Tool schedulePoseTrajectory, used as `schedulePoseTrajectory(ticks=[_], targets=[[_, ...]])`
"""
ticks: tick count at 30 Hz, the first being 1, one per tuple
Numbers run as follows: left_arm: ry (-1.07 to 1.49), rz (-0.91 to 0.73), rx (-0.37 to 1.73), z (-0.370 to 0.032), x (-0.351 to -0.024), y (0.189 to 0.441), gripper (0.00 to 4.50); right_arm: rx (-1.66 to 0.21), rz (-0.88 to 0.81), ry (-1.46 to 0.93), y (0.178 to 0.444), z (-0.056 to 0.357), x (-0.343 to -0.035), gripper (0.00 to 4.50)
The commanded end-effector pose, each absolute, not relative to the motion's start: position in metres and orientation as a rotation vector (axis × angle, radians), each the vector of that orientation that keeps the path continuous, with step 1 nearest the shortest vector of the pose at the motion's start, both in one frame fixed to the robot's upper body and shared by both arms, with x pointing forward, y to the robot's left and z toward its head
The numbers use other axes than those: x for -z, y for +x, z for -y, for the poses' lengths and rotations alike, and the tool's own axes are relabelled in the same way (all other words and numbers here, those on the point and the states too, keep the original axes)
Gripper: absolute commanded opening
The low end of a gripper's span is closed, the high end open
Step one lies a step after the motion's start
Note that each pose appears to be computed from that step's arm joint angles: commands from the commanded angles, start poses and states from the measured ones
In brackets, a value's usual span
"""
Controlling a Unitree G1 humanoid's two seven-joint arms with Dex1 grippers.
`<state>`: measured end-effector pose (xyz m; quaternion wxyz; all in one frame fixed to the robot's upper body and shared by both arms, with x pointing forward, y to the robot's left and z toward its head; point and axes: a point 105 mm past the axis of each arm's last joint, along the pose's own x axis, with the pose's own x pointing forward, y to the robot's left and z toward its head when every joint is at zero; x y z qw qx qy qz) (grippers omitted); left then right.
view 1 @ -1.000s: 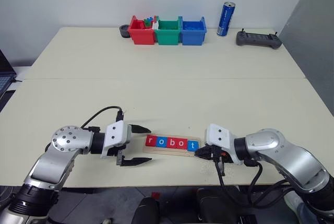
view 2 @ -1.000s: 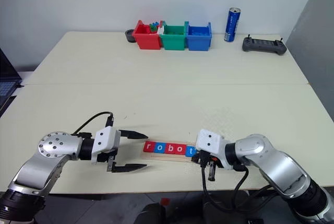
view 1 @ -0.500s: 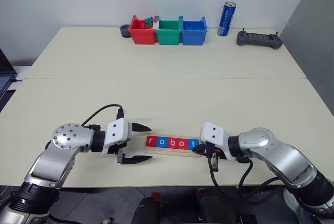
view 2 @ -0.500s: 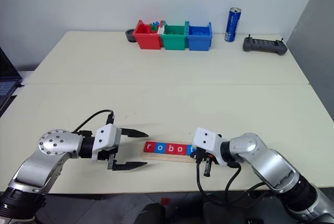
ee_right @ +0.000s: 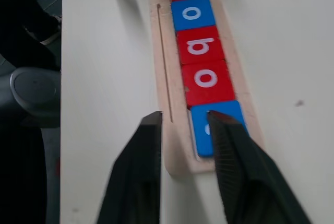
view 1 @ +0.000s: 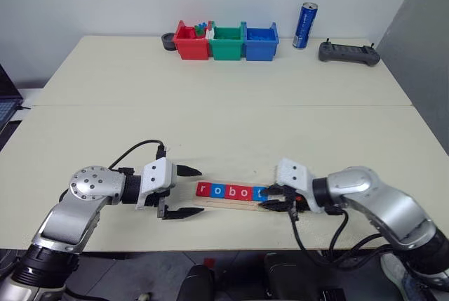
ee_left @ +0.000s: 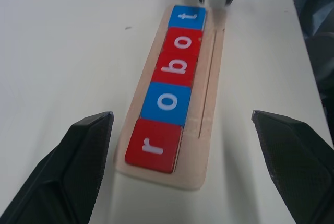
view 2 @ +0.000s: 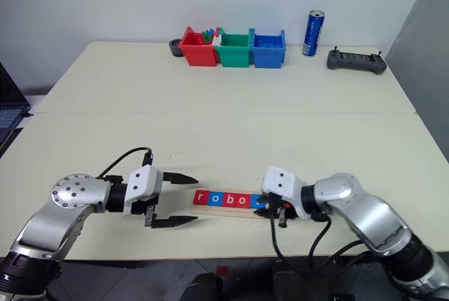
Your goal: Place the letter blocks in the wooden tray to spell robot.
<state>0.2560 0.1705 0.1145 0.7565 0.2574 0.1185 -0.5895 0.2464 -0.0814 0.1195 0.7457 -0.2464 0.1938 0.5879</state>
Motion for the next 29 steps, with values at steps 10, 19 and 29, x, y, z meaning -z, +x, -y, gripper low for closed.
schedulePoseTrajectory(ticks=[10, 19, 29], targets=[[0.63, -0.244, 1.2, -0.194, -0.135, 0.256, 4.5, -1.301, -0.302, -0.603, 0.244, 0.104, -0.163, 4.47], [0.594, -0.21, 1.192, -0.189, -0.144, 0.256, 4.5, -1.262, -0.259, -0.6, 0.25, 0.114, -0.168, 4.47], [0.571, -0.182, 1.193, -0.184, -0.147, 0.26, 4.5, -1.248, -0.254, -0.601, 0.253, 0.117, -0.167, 4.47]])
